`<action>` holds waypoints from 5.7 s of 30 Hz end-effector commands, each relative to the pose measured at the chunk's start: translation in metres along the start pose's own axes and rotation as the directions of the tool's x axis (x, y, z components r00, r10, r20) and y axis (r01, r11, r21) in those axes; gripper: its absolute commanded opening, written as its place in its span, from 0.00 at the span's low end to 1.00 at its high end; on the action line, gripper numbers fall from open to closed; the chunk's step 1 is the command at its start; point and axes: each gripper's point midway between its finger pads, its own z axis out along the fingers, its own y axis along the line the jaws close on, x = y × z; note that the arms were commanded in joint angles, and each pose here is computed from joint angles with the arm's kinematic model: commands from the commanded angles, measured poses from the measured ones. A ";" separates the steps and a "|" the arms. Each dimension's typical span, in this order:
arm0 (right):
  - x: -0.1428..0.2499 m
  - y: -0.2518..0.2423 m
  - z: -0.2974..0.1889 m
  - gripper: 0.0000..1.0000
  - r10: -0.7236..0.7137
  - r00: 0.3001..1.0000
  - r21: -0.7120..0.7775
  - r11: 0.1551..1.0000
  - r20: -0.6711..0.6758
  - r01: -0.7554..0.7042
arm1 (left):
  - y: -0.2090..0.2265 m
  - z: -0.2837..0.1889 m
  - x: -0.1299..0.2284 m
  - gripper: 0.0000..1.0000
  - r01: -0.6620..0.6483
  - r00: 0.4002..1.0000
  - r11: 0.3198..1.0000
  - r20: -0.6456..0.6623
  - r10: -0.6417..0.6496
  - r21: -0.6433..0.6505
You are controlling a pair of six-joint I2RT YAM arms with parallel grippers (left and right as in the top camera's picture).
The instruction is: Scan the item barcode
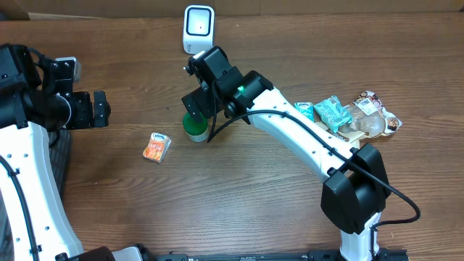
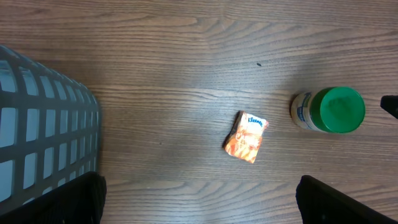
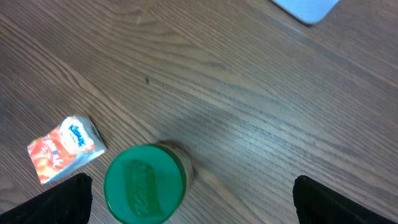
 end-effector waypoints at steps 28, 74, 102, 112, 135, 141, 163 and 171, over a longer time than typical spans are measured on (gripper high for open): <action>0.002 -0.004 0.028 0.98 -0.003 1.000 0.018 1.000 -0.002 0.003 | 0.003 -0.002 -0.004 1.00 -0.024 1.000 1.000 0.014 0.024 -0.008; 0.022 0.031 0.058 1.00 -0.062 0.997 -0.021 0.998 -0.051 0.061 | 0.003 0.000 -0.004 1.00 -0.023 1.000 1.000 0.008 0.024 -0.009; 0.055 0.030 0.083 0.96 -0.064 0.984 -0.033 0.998 -0.166 0.059 | 0.003 0.000 -0.004 1.00 -0.023 1.000 1.000 0.008 0.024 -0.009; 0.059 0.029 0.082 0.86 -0.064 0.981 -0.030 0.998 -0.183 0.059 | 0.003 0.000 -0.004 1.00 -0.023 1.000 1.000 0.008 0.024 -0.009; 0.044 0.027 0.004 0.58 -0.211 0.960 -0.053 0.977 -0.184 0.204 | 0.003 0.000 -0.004 0.99 -0.023 1.000 1.000 0.008 0.024 -0.009; 0.061 0.024 -0.014 0.59 -0.353 0.904 -0.094 0.936 -0.243 0.340 | 0.003 0.000 -0.004 1.00 -0.023 1.000 1.000 0.008 0.024 -0.009; 0.091 0.044 0.017 0.65 -0.949 0.311 -0.381 0.274 0.040 0.883 | 0.003 0.000 -0.004 1.00 -0.023 1.000 1.000 0.008 0.024 -0.009; 0.100 0.042 0.025 0.74 -0.961 0.272 -0.405 0.232 0.044 0.884 | 0.003 0.000 -0.004 1.00 -0.023 1.000 1.000 0.008 0.024 -0.009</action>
